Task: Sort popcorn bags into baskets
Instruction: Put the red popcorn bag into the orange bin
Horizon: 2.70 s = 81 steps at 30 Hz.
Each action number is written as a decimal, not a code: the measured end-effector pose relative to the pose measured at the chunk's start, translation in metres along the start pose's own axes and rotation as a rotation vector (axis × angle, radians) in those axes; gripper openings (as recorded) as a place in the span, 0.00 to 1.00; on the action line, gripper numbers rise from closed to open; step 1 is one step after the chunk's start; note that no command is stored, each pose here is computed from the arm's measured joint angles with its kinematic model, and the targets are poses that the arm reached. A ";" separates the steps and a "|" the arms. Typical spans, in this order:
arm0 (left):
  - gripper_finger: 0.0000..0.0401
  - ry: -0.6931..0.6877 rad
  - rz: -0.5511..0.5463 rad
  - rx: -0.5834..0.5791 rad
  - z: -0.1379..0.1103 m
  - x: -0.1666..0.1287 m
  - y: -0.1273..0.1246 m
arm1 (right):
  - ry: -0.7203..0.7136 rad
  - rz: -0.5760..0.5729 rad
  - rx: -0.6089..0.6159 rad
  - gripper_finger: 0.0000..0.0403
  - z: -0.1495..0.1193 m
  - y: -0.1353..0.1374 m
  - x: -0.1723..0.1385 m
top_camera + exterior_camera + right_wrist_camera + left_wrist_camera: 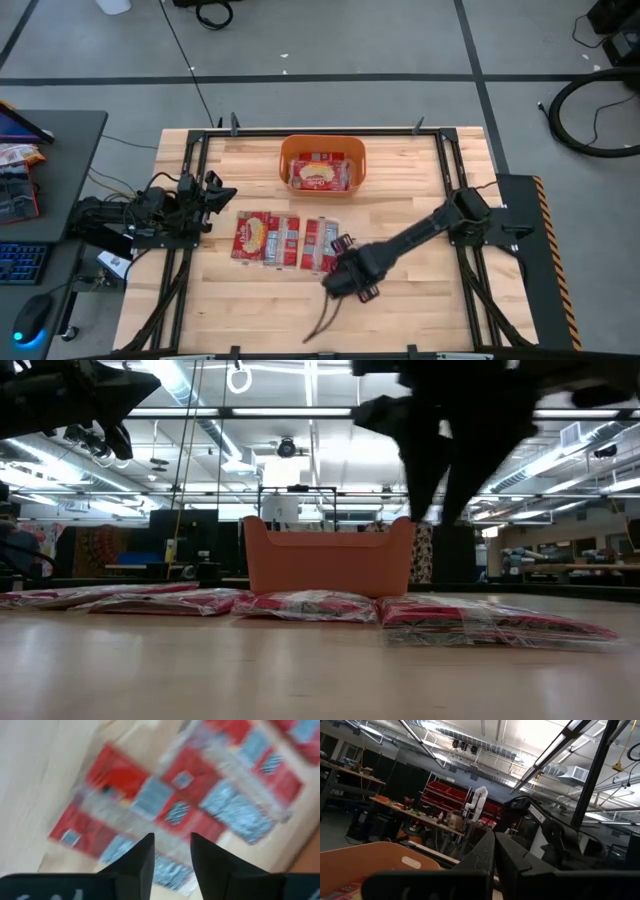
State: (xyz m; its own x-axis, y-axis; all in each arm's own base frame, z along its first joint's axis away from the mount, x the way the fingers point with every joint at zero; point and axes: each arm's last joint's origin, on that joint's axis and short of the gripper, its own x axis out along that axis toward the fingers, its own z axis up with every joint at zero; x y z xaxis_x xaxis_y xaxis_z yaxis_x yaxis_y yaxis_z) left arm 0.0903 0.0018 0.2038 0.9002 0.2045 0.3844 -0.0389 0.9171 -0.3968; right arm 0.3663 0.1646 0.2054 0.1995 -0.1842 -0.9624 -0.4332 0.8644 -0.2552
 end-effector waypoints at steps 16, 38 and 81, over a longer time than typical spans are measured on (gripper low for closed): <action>0.04 0.005 0.001 -0.012 -0.001 0.000 0.000 | 0.241 -0.100 -0.222 0.50 -0.031 0.048 0.024; 0.04 0.014 0.005 -0.019 -0.001 0.000 0.000 | 0.096 -0.280 -0.517 0.44 -0.041 0.074 0.064; 0.04 0.014 0.005 -0.021 -0.001 0.000 0.000 | 0.181 -0.596 -0.080 0.00 -0.001 -0.054 -0.051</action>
State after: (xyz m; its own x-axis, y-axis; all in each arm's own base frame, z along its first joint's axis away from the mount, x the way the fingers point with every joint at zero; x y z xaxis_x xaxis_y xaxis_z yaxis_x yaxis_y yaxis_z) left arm 0.0909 0.0017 0.2024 0.9061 0.2041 0.3707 -0.0344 0.9086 -0.4163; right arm 0.3788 0.1264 0.2681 0.2784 -0.7062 -0.6510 -0.3586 0.5524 -0.7525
